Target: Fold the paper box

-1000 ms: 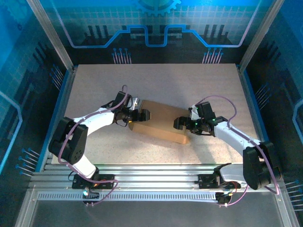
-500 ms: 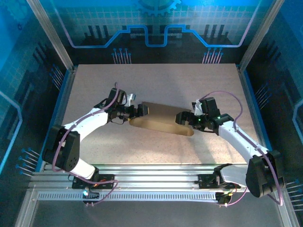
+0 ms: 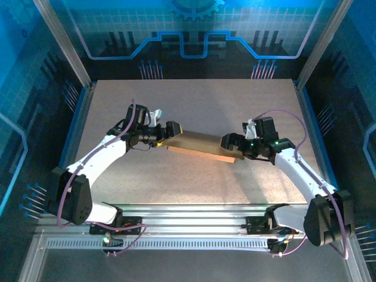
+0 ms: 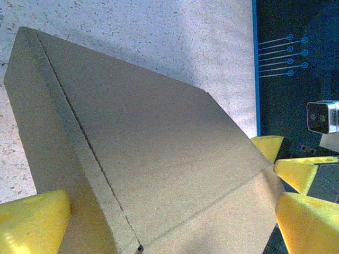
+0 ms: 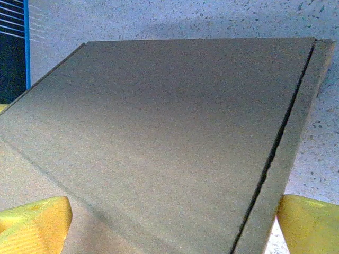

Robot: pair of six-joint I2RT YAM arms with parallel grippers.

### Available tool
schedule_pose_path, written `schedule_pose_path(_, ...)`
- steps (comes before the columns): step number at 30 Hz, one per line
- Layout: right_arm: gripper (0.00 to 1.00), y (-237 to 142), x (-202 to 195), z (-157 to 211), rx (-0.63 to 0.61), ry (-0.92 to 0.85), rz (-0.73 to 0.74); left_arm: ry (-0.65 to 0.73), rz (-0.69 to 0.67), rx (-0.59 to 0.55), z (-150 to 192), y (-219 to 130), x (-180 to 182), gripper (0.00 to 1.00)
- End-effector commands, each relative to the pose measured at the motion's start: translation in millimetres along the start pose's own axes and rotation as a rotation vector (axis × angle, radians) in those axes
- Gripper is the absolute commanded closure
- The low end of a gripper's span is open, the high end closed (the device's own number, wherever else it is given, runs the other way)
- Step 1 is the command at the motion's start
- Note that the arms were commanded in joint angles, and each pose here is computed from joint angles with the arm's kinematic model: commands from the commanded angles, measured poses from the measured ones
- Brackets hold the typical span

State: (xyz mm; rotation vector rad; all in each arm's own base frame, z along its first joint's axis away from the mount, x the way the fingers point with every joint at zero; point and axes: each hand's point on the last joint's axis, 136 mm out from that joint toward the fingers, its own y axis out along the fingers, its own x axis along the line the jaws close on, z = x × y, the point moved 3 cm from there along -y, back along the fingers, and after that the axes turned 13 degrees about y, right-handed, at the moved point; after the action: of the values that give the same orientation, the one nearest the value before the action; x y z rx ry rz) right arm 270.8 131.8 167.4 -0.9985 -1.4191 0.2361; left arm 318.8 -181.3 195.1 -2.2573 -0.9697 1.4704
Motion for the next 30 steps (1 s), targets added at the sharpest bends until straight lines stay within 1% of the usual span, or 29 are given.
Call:
schedule_pose_path(1,0.0,-17,24,-3,0.007,-0.004,-0.1,-0.025,0.08,-0.012,-8,-11,-19,0.01)
schedule_pose_path(9,0.0,-20,34,-7,0.018,0.024,-0.148,-0.069,0.101,-0.001,-6,-12,-22,0.01)
schedule_pose_path(14,0.0,-19,34,-6,0.042,0.076,-0.158,-0.068,0.108,0.011,-6,-19,-30,0.0)
schedule_pose_path(15,0.0,-24,42,-11,0.027,0.067,-0.172,-0.067,0.106,0.012,-6,-20,-31,0.01)
schedule_pose_path(30,0.0,-12,36,-19,0.062,0.124,-0.129,-0.121,0.081,0.048,-9,-9,-23,0.01)
